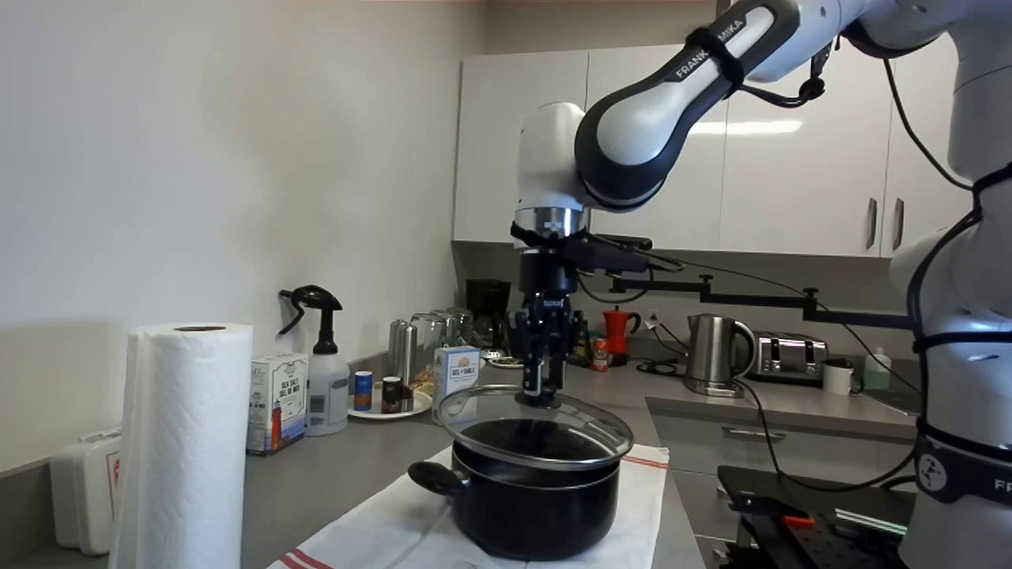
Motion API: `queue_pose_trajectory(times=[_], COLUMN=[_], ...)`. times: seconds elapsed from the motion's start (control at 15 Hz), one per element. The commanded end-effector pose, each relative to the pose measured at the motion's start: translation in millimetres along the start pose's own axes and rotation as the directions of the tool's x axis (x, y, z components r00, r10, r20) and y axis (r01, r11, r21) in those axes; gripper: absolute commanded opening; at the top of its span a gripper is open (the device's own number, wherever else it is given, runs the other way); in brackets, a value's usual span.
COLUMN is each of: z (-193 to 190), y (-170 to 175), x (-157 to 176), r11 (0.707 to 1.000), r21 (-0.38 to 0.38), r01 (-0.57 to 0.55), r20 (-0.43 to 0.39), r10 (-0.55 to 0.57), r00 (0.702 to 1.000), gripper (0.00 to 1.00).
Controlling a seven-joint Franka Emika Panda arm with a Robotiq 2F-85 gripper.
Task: Remove the glass lid from the black pot.
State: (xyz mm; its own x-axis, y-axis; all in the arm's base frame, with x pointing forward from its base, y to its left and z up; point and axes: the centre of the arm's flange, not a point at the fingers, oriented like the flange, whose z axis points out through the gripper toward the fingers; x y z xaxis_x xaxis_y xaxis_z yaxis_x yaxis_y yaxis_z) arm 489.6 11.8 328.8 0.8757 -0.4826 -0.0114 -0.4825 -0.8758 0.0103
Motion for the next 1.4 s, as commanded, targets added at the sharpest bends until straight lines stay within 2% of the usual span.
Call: queue_pose_trajectory(times=[0.0, 0.33, 0.6, 1.07, 1.33], z=[-9.8, 7.7, 39.1, 88.8, 107.8], y=[-38.9, -102.2, -140.5, -174.9, -186.1], x=[-24.0, -58.4, -80.9, -89.4, -81.9], r11=[0.994, 0.963, 0.925, 0.852, 0.842], r21=[-0.007, -0.029, -0.074, -0.159, -0.147], r01=[0.108, 0.268, 0.373, 0.498, 0.518], r20=[-0.018, 0.007, 0.04, 0.07, 0.07], r10=[-0.108, -0.268, -0.371, -0.494, -0.514], r00=[0.994, 0.963, 0.928, 0.867, 0.855], gripper=[0.24, 0.24, 0.24, 0.24, 0.24])
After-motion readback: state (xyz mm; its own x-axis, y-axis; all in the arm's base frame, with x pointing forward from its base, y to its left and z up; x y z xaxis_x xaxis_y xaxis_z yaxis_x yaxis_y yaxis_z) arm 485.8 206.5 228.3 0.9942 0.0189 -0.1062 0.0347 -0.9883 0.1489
